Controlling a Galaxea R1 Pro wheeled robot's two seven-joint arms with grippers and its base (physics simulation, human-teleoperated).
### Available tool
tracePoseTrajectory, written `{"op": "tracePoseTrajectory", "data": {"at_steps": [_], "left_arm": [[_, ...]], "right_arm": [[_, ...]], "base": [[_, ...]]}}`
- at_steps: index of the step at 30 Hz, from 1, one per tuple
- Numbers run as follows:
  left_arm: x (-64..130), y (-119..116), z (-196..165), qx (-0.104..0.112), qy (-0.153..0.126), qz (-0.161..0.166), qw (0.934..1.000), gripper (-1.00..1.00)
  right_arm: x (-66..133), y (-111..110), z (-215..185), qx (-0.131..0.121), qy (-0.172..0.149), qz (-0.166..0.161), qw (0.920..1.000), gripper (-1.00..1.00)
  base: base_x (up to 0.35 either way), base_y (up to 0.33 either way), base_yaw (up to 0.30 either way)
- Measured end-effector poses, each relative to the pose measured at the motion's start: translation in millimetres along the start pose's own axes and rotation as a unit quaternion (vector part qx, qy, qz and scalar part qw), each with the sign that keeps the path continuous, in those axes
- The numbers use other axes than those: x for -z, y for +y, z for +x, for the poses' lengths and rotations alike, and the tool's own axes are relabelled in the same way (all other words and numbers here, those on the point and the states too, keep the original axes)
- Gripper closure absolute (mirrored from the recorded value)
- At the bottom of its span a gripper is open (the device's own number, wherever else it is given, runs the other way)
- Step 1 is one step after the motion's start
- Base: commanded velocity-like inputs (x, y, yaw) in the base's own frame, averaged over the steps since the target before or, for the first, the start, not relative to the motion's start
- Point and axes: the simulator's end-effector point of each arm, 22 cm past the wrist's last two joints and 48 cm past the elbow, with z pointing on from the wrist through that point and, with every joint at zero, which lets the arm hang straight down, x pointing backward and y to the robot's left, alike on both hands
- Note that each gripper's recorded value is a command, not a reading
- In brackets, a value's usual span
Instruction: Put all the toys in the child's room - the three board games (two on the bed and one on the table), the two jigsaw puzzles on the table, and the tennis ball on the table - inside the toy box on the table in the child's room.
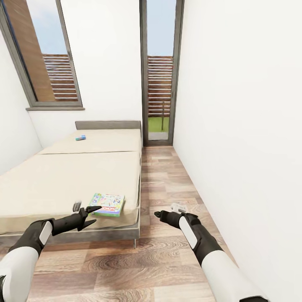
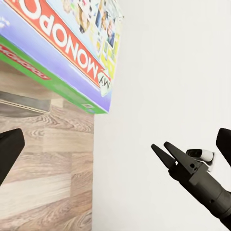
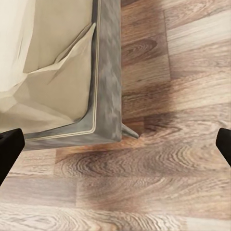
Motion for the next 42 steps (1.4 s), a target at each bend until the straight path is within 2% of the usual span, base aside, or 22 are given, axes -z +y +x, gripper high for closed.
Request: {"op": "tracePoseTrajectory", "data": {"at_steps": [17,42], "left_arm": [[-5.4,26,13,0.0,0.0,0.0,1.0,-1.0],[-5.9,27,14,-0.003,0.001,-0.002,1.0,-1.0]], "right_arm": [[-13.4,-14,24,0.001,0.0,0.0,1.0,-1.0],[-13.4,-14,24,0.001,0.0,0.0,1.0,-1.0]], "base": [[0.0,0.0,0.0],[0.046,-0.03,0.0]]}}
